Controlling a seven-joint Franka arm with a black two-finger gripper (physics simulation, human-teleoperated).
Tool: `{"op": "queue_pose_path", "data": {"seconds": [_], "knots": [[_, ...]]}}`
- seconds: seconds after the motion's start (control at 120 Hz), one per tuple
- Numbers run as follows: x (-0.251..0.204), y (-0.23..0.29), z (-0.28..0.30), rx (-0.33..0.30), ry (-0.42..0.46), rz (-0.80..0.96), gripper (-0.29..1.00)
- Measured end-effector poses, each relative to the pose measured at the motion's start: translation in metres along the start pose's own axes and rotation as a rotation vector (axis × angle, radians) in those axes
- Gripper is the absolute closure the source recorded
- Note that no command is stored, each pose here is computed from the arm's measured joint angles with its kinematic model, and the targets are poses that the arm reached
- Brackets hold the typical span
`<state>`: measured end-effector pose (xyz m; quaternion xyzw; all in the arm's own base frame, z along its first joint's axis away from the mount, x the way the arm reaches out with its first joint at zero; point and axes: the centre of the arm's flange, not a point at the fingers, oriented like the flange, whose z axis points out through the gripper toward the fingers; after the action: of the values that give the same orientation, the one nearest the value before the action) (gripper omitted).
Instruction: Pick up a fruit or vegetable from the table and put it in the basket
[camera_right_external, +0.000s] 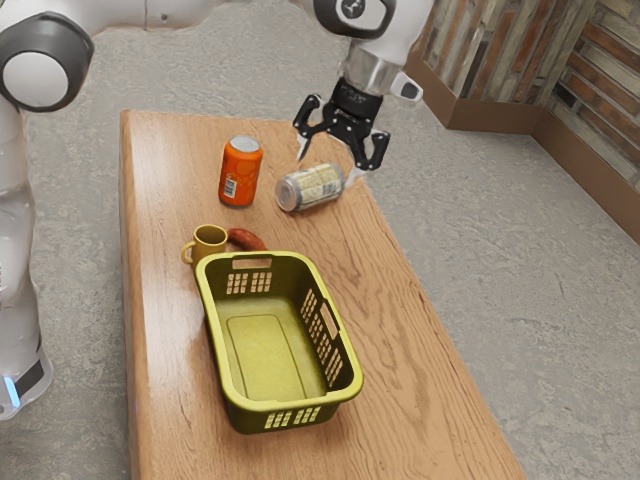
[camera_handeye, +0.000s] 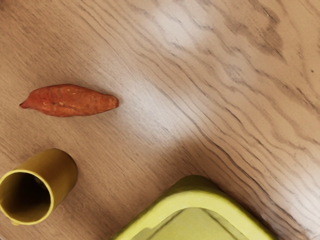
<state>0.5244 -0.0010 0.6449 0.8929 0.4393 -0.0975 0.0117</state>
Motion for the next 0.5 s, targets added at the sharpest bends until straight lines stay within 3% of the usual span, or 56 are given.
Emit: {"op": "queue_pose_path", "data": {"seconds": [0.142,0.267,0.4,0.5], "knots": [[0.032,-0.022,-0.029,-0.162,0.077,-0.349,0.0],[0.021,-0.018,-0.047,-0.258,0.077,-0.418,0.0],[-0.023,0.019,-0.047,-0.233,0.161,-0.239,0.0],[-0.024,0.024,-0.043,-0.203,0.197,-0.052,0.0]]}}
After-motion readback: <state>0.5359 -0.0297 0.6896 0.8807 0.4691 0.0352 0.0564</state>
